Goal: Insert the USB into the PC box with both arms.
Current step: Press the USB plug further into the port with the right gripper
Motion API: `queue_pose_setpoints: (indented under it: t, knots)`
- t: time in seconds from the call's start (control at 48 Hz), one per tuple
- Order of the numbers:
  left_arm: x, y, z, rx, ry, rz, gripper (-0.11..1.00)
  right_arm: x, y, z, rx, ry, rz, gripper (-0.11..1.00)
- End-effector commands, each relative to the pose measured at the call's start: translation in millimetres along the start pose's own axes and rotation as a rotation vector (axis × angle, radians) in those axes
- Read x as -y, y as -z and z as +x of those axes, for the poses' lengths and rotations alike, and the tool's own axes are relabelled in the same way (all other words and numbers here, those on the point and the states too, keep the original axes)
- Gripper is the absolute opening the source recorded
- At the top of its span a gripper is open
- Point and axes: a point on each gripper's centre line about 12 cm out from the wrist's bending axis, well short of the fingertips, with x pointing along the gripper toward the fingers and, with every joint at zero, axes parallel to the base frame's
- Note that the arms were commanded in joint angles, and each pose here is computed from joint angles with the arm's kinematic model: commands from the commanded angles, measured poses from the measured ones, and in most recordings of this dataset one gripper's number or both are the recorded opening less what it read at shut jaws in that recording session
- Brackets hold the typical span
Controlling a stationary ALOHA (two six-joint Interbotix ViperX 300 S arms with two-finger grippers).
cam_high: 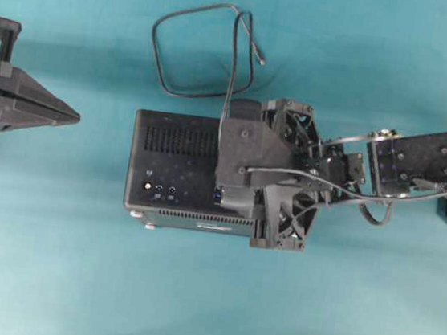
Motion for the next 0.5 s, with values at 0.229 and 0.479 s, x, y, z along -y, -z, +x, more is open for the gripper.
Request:
queue_pose_setpoints:
  t: [0.229, 0.479]
  knots:
    - [-0.4, -8.1, -1.3, 0.025, -0.001, 0.002, 0.0, -4.2, -13.0, -21.9, 0.06, 0.003, -0.02, 0.62]
    - [-0.4, -8.1, -1.3, 0.025, -0.001, 0.002, 0.0, 2.4, -29.6, -40.9, 0.098, 0.049, -0.043, 0.63]
